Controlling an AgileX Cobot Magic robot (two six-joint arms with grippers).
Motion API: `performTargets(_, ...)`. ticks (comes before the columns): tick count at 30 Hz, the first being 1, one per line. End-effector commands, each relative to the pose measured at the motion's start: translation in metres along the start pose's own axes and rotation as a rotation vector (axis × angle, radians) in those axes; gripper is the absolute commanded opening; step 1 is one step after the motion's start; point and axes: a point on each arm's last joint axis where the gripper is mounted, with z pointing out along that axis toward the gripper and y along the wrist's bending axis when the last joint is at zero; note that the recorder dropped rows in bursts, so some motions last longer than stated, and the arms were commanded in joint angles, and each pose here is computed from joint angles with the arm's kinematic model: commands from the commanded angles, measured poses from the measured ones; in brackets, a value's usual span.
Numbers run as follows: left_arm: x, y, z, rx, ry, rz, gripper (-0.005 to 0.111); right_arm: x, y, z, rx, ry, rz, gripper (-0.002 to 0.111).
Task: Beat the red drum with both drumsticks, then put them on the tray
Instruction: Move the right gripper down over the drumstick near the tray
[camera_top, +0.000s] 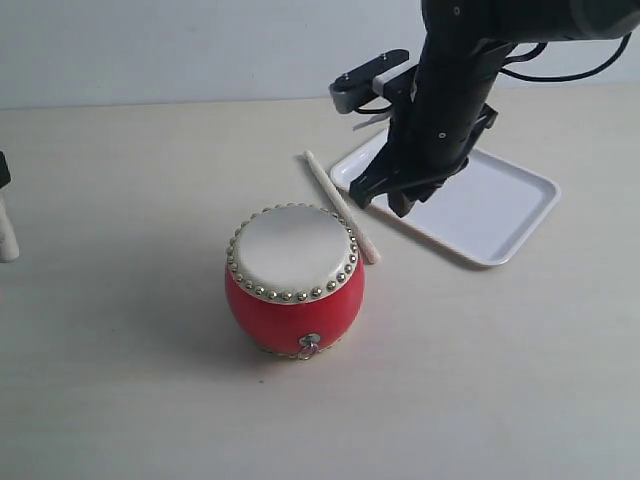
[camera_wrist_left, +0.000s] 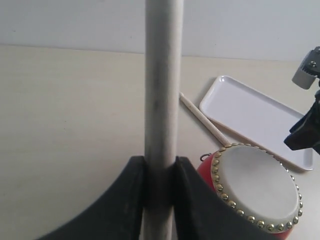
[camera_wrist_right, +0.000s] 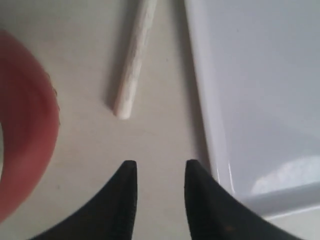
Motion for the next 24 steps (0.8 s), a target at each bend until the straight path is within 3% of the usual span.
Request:
performTargets(1,0.001,-0.001,0.000,0.006,-0.001,0.002,0.000,-0.011,0.000,0.005,0.004,-0.074,0.006,0.036)
performTargets(12,0.001,-0.001,0.000,0.005,0.006,0.002,0.000,-0.028,-0.001,0.040,0.004,-0.052,0.002,0.036)
performTargets(24,0.001,-0.001,0.000,0.005,0.006,0.002,0.000,-0.038,0.001,0.050,-0.026,-0.057,0.082,0.036)
